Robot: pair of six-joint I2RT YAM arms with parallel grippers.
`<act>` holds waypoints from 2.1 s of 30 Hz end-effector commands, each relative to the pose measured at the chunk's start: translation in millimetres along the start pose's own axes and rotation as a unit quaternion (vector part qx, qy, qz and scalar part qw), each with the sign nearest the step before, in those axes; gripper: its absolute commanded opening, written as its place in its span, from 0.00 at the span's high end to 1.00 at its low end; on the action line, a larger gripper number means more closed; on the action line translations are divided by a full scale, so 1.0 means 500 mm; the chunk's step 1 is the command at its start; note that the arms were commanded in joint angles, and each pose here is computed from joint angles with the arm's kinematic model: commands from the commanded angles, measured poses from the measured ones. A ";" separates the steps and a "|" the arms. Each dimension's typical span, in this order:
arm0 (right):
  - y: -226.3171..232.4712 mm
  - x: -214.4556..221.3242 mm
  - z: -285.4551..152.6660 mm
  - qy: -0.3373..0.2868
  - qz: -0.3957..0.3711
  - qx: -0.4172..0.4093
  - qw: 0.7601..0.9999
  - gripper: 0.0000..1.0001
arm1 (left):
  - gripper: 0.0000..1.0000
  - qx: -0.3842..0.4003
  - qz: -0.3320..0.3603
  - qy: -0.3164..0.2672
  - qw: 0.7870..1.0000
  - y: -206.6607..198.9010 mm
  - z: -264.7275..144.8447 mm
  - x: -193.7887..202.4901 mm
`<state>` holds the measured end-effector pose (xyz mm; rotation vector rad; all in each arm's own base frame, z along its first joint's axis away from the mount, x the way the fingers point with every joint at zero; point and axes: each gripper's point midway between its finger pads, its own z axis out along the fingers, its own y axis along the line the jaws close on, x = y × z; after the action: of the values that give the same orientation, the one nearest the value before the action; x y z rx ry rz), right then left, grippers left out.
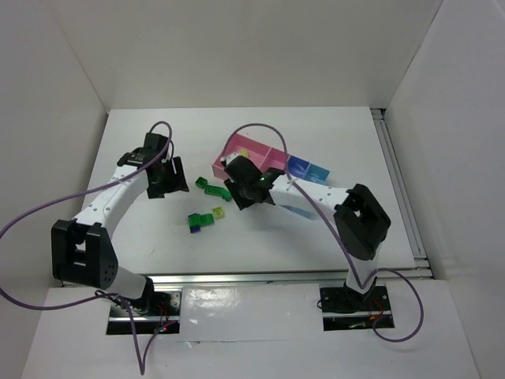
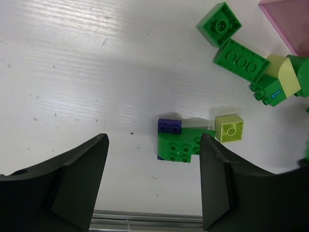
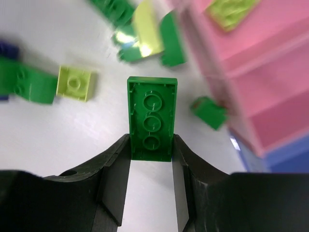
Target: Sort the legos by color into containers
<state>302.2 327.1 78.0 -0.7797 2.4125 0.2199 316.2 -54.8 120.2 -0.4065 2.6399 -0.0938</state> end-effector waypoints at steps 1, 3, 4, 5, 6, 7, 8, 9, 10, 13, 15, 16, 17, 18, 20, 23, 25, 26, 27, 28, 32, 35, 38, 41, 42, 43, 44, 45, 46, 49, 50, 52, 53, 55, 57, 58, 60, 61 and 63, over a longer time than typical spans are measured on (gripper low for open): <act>-0.090 -0.100 -0.078 -0.100 0.083 0.084 0.988 0.72 | 0.21 0.019 0.016 -0.032 0.999 -0.009 -0.036 -0.039; -0.156 -0.114 -0.085 -0.116 0.128 0.140 0.975 0.72 | 0.19 0.015 0.015 -0.039 0.999 -0.002 -0.040 -0.051; -0.177 -0.104 -0.072 -0.104 0.136 0.157 0.973 0.72 | 0.19 0.014 0.011 -0.045 0.999 0.001 -0.044 -0.060; -0.198 -0.118 -0.075 -0.107 0.152 0.172 0.967 0.72 | 0.19 0.019 0.015 -0.043 0.999 -0.001 -0.045 -0.059; -0.236 -0.112 -0.072 -0.096 0.171 0.192 0.962 0.72 | 0.19 0.017 0.016 -0.039 0.999 -0.001 -0.039 -0.057; -0.252 -0.115 -0.065 -0.096 0.182 0.197 0.958 0.72 | 0.19 0.024 0.016 -0.036 0.999 -0.006 -0.040 -0.055; -0.267 -0.112 -0.053 -0.090 0.187 0.204 0.957 0.72 | 0.19 0.031 0.016 -0.033 0.999 -0.010 -0.040 -0.053; -0.293 -0.128 -0.054 -0.106 0.197 0.209 0.952 0.72 | 0.19 0.031 0.016 -0.033 0.999 -0.010 -0.040 -0.053; -0.302 -0.132 -0.049 -0.112 0.200 0.206 0.951 0.72 | 0.19 0.033 0.016 -0.037 0.999 -0.013 -0.044 -0.059; -0.338 -0.152 -0.033 -0.120 0.214 0.207 0.947 0.69 | 0.19 0.033 0.016 -0.037 0.999 -0.013 -0.044 -0.059; -0.345 -0.168 -0.019 -0.119 0.213 0.206 0.948 0.60 | 0.19 0.034 0.016 -0.041 0.998 -0.015 -0.048 -0.065; -0.360 -0.169 -0.017 -0.116 0.216 0.215 0.945 0.49 | 0.19 0.034 0.016 -0.041 0.998 -0.015 -0.048 -0.065; -0.362 -0.176 -0.014 -0.117 0.210 0.216 0.946 0.30 | 0.19 0.034 0.016 -0.041 0.998 -0.015 -0.048 -0.065; -0.363 -0.190 -0.015 -0.123 0.207 0.215 0.947 0.23 | 0.19 0.032 0.012 -0.042 0.999 -0.010 -0.048 -0.068; -0.363 -0.198 -0.015 -0.127 0.196 0.211 0.949 0.21 | 0.19 0.036 0.012 -0.040 0.998 -0.012 -0.048 -0.066; -0.361 -0.234 -0.062 -0.165 0.203 0.200 0.944 0.19 | 0.19 0.037 0.013 -0.030 0.999 -0.011 -0.041 -0.053; -0.357 -0.229 -0.073 -0.166 0.203 0.194 0.945 0.27 | 0.19 0.040 0.008 -0.023 0.999 -0.011 -0.037 -0.044; -0.356 -0.227 -0.082 -0.168 0.203 0.194 0.945 0.32 | 0.19 0.041 0.008 -0.027 0.999 -0.013 -0.036 -0.049; -0.344 -0.237 -0.104 -0.182 0.202 0.183 0.945 0.36 | 0.19 0.040 0.008 -0.023 0.999 -0.011 -0.032 -0.042; -0.321 -0.221 -0.100 -0.173 0.194 0.170 0.950 0.40 | 0.19 0.038 0.003 -0.018 0.999 -0.009 -0.028 -0.035; -0.226 -0.186 -0.107 -0.158 0.158 0.106 0.969 0.43 | 0.19 0.025 -0.022 0.000 0.999 0.001 -0.012 -0.008; -0.143 -0.137 -0.098 -0.127 0.118 0.075 0.982 0.45 | 0.19 0.025 -0.034 0.010 0.999 0.004 -0.003 0.013; -0.099 -0.058 -0.064 -0.059 0.103 0.095 0.988 0.32 | 0.19 0.030 -0.039 0.013 0.999 0.002 0.005 0.020; -0.079 -0.010 -0.038 -0.015 0.132 0.105 0.985 0.23 | 0.19 0.030 -0.039 0.013 0.999 0.002 0.005 0.020; -0.077 0.005 -0.032 -0.003 0.152 0.110 0.982 0.23 | 0.19 0.030 -0.039 0.013 0.999 0.002 0.005 0.020; -0.068 0.018 -0.025 0.010 0.172 0.106 0.979 0.23 | 0.19 0.030 -0.039 0.013 0.999 0.002 0.005 0.020; -0.056 0.033 -0.016 0.017 0.206 0.097 0.974 0.23 | 0.19 0.034 -0.035 0.020 0.999 -0.006 0.008 0.026; -0.054 0.040 -0.010 0.017 0.219 0.097 0.971 0.23 | 0.19 0.034 -0.035 0.020 0.999 -0.006 0.008 0.026; -0.051 0.056 -0.006 0.021 0.232 0.094 0.968 0.23 | 0.19 0.036 -0.039 0.016 0.998 -0.009 0.005 0.019; -0.047 0.062 0.014 0.005 0.276 0.095 0.956 0.24 | 0.19 0.038 -0.039 0.022 0.998 -0.011 0.009 0.023; -0.053 0.068 0.016 0.004 0.281 0.104 0.954 0.24 | 0.19 0.038 -0.039 0.022 0.998 -0.011 0.009 0.023; -0.070 0.075 0.034 0.002 0.299 0.127 0.946 0.24 | 0.19 0.041 -0.035 0.017 0.998 -0.014 0.005 0.015; -0.073 0.075 0.034 0.000 0.299 0.131 0.945 0.24 | 0.19 0.041 -0.035 0.017 0.998 -0.014 0.005 0.015; -0.085 0.064 0.045 -0.019 0.299 0.145 0.943 0.24 | 0.19 0.041 -0.035 0.017 0.998 -0.014 0.005 0.015; -0.102 0.061 0.060 -0.026 0.299 0.156 0.941 0.24 | 0.19 0.043 -0.035 0.013 0.998 -0.016 0.006 0.011; -0.120 0.051 0.062 -0.036 0.303 0.162 0.939 0.24 | 0.19 0.043 -0.035 0.013 0.998 -0.016 0.006 0.011; -0.139 0.052 0.069 -0.035 0.304 0.168 0.937 0.24 | 0.19 0.043 -0.035 0.013 0.998 -0.016 0.006 0.011; -0.158 0.045 0.074 -0.040 0.306 0.177 0.935 0.24 | 0.19 0.045 -0.031 0.014 0.998 -0.021 0.005 0.014; -0.177 0.041 0.075 -0.043 0.306 0.181 0.934 0.24 | 0.19 0.045 -0.031 0.014 0.998 -0.021 0.005 0.014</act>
<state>326.5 265.6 29.0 0.0847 2.5360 0.0555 306.2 -61.3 103.4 -0.4728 2.6803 -0.2030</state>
